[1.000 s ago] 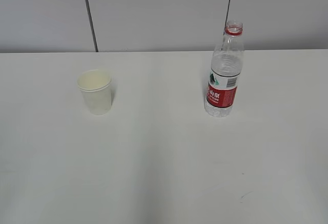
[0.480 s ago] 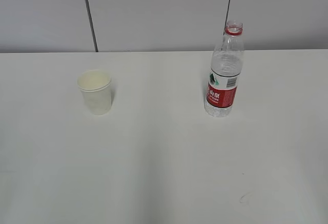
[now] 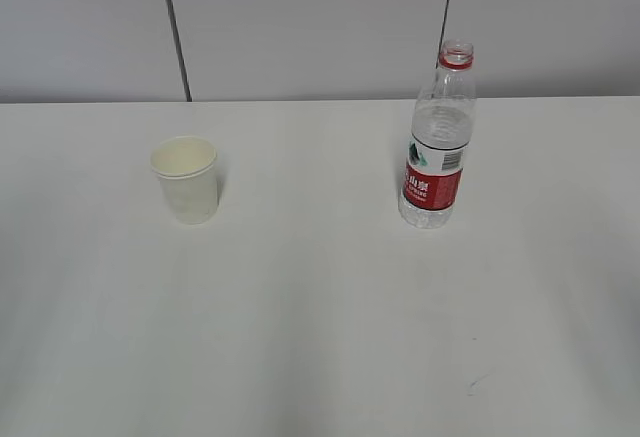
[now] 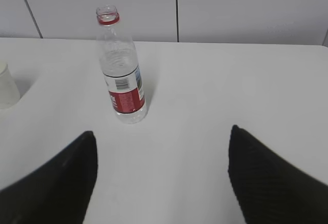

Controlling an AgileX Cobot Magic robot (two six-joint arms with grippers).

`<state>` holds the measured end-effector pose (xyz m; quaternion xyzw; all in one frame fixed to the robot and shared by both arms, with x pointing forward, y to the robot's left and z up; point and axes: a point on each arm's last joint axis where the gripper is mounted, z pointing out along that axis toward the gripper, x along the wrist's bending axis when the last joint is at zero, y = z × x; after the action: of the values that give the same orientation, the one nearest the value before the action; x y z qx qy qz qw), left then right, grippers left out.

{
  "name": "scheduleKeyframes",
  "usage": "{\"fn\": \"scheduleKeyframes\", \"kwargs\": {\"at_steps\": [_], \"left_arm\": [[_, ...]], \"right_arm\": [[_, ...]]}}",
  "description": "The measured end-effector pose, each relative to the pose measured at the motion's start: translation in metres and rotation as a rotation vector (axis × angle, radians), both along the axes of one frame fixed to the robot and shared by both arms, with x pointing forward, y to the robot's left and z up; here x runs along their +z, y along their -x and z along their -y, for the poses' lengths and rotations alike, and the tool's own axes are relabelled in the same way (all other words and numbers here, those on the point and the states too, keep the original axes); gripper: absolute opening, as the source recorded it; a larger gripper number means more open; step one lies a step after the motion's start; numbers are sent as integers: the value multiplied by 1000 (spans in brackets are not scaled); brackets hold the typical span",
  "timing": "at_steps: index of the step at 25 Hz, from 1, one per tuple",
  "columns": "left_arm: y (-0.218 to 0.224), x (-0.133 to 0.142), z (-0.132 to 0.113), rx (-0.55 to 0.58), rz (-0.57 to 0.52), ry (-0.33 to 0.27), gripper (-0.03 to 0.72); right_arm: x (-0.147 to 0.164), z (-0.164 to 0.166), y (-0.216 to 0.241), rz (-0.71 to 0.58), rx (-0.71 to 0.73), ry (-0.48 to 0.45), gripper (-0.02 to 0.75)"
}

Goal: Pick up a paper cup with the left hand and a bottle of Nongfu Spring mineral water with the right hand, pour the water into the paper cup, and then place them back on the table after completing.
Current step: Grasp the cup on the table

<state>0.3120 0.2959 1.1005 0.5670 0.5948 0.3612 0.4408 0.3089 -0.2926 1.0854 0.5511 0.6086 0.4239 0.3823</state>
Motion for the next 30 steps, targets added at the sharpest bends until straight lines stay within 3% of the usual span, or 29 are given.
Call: {"fn": "scheduleKeyframes", "kwargs": {"at_steps": [4, 9, 16, 23, 30], "left_arm": [[-47, 1, 4, -2, 43, -2, 239], [-102, -16, 8, -6, 64, -16, 239], [-151, -73, 12, -22, 60, -34, 239], [-168, -123, 15, -45, 73, -35, 239], [-172, -144, 37, -291, 146, -62, 239]], "right_arm": [[-3, -8, -37, -23, 17, 4, 586], [-11, -17, -75, -21, 38, -1, 586], [-24, -25, -111, -10, 61, -7, 586], [-48, -31, -129, 49, 90, -26, 586], [-69, -35, -137, 81, 109, -43, 586]]}}
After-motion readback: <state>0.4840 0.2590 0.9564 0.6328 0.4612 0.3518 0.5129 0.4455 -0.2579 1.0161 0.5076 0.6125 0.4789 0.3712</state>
